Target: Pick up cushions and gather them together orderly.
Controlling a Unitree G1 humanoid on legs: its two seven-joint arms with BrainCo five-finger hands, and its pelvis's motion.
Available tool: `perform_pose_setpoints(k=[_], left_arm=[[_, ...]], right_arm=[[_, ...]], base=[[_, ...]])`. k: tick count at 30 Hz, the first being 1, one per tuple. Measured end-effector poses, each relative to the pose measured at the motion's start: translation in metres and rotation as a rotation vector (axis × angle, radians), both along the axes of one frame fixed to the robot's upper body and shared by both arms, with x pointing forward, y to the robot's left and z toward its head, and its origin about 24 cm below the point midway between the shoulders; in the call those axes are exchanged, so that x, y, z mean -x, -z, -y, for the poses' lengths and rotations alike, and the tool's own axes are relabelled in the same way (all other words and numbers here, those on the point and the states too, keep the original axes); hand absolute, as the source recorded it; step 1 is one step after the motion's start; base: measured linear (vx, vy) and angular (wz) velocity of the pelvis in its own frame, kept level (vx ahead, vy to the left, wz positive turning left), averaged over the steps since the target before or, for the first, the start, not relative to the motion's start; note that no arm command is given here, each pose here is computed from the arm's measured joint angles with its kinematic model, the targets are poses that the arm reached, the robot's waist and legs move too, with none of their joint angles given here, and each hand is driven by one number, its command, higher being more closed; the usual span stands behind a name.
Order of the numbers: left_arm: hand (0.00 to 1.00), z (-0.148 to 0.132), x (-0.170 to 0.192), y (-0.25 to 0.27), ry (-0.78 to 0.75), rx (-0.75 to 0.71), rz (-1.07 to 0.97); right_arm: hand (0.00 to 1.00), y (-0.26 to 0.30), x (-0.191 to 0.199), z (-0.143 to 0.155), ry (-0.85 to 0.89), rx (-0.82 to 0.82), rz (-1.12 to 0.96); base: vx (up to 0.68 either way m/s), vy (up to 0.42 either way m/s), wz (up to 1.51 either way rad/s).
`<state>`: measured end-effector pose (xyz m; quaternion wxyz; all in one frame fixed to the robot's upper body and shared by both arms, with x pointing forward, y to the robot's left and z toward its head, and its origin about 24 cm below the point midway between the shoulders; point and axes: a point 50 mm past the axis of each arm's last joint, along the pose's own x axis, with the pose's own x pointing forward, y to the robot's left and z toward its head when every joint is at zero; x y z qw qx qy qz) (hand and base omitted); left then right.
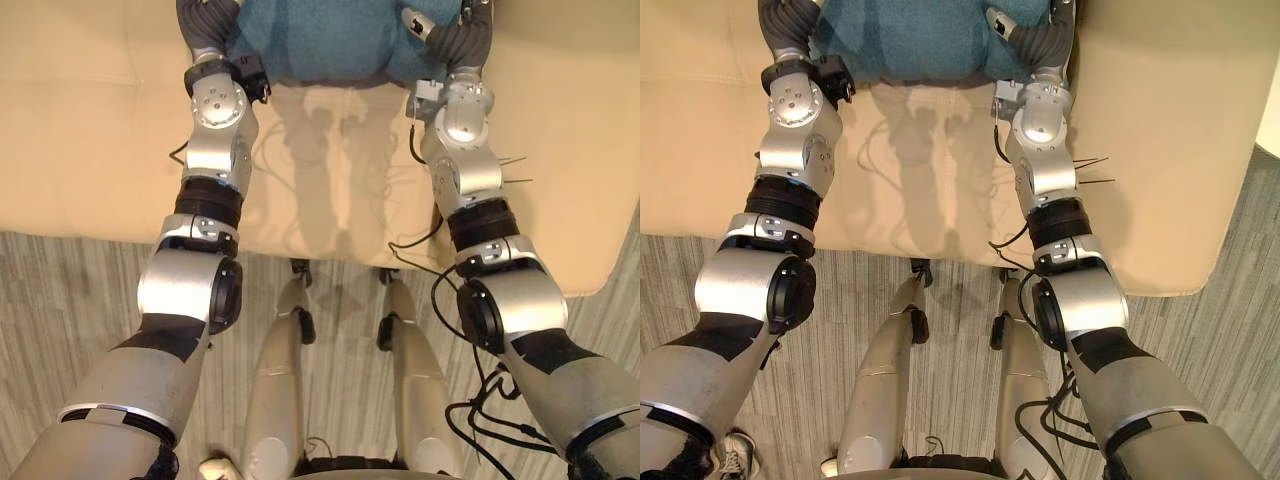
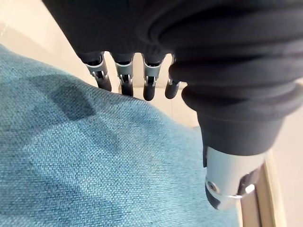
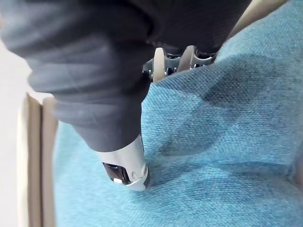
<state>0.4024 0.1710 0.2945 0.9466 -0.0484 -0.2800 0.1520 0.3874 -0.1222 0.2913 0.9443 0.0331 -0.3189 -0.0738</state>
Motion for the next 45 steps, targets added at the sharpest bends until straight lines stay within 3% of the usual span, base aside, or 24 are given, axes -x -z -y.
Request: perform_pose_setpoints(k=[6, 9, 12, 15, 22, 26, 34, 37, 41, 45], left_arm=[[0.0, -0.036, 0.035, 0.047, -0.064, -0.118, 0.048], [0.0, -0.045, 0.065, 0.109, -0.028, -0.155, -0.046], [0.0, -0.05, 0.109, 0.214, 0.016, -0.114, -0.352], [0.0, -0.054, 0.157, 0.285, 0.05, -0.104, -0.622], [0.0, -0.061, 0.255, 0.392, 0.115, -0.122, -1.185], [0.0, -0.063, 0.286, 0.411, 0.133, -0.155, -1.329], [0.0, -0.068, 0.294, 0.41, 0.105, -0.149, -1.333], [0.0, -0.068, 0.293, 0.406, 0.082, -0.126, -1.312], [0.0, -0.039, 0.279, 0.407, 0.138, -0.059, -1.265], [0.0, -0.037, 0.274, 0.405, 0.144, -0.062, -1.251]], right_arm=[[0.0, 0.062, 0.039, 0.018, -0.06, 0.118, 0.014], [0.0, 0.125, 0.067, 0.034, -0.07, 0.164, -0.124], [0.0, 0.219, 0.111, 0.052, -0.08, 0.195, -0.435], [0.0, 0.284, 0.15, 0.064, -0.081, 0.195, -0.703], [0.0, 0.388, 0.242, 0.092, -0.012, 0.137, -1.24], [0.0, 0.413, 0.279, 0.097, -0.002, 0.13, -1.415], [0.0, 0.425, 0.29, 0.093, -0.055, 0.182, -1.508], [0.0, 0.423, 0.278, 0.098, -0.053, 0.233, -1.497], [0.0, 0.405, 0.238, 0.116, -0.004, 0.319, -1.402], [0.0, 0.403, 0.241, 0.124, 0.046, 0.302, -1.401]], base=[[0.01, -0.063, -0.02], [0.06, -0.043, -0.03], [0.1, -0.03, -0.06], [0.11, -0.012, -0.16], [0.09, 0.017, -0.11], [0.03, 0.039, -0.23], [-0.09, -0.016, -0.09], [-0.15, -0.227, -0.07], [-0.32, -0.155, -0.27], [-0.34, -0.127, 0.12]])
